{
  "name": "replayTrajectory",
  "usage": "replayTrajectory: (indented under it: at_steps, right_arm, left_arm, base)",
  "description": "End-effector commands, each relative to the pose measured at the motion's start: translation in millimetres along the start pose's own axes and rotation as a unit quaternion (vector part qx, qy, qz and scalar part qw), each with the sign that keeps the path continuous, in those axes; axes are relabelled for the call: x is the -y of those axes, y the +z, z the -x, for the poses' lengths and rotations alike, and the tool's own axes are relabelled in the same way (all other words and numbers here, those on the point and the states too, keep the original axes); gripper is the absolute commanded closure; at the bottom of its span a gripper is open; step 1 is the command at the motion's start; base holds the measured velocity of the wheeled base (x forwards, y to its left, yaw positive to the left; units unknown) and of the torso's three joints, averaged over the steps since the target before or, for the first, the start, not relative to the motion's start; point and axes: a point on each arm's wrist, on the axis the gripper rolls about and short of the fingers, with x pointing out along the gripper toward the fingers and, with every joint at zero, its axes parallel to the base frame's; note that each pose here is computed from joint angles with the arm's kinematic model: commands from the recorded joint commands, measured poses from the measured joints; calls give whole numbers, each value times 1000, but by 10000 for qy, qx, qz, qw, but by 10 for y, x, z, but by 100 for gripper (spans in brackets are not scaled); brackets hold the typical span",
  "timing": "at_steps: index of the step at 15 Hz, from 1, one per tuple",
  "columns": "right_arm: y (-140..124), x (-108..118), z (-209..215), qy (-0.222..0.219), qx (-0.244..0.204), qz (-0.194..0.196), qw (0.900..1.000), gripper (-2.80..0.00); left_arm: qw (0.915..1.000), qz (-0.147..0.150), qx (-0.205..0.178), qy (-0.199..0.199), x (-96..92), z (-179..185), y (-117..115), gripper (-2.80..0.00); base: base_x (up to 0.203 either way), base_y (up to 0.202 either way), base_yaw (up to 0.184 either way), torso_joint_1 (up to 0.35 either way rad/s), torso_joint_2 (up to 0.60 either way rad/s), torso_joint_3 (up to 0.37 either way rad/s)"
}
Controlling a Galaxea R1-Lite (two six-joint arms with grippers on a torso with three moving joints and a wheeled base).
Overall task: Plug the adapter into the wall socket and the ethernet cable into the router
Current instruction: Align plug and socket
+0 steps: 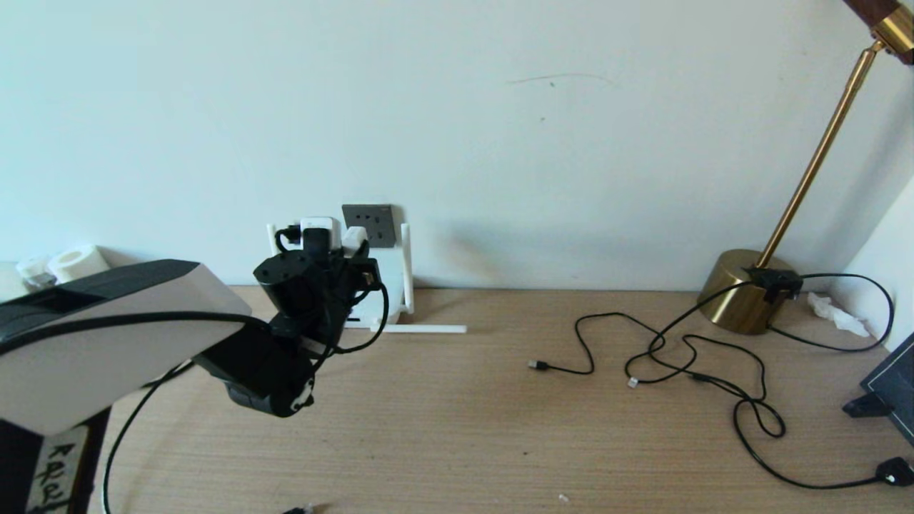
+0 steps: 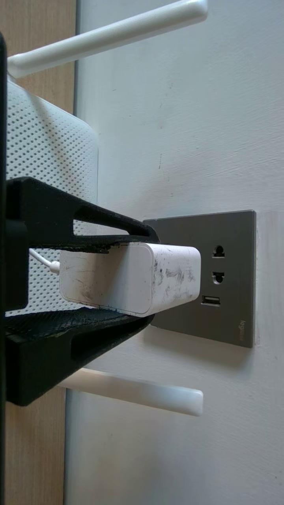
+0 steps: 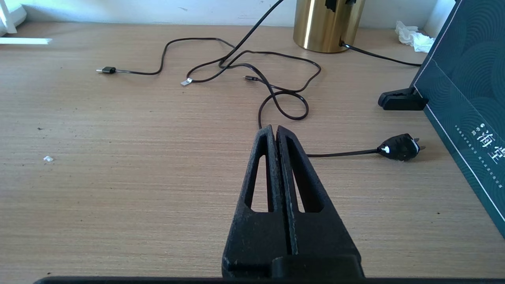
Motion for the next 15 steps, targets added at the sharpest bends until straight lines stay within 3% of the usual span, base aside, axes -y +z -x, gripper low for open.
replayTrajectory:
  at_steps: [1, 15]
  right_arm:
    - [0, 0, 0, 0, 1, 0, 10000, 0]
    - [0, 0, 0, 0, 1, 0, 10000, 0]
  left_arm:
    - [10000, 11, 71, 50, -20, -38, -3, 0]
    - [9999, -50, 57, -101, -60, -84, -54, 0]
  base:
    - [0, 0, 0, 0, 0, 0]
    - [0, 0, 0, 0, 0, 0]
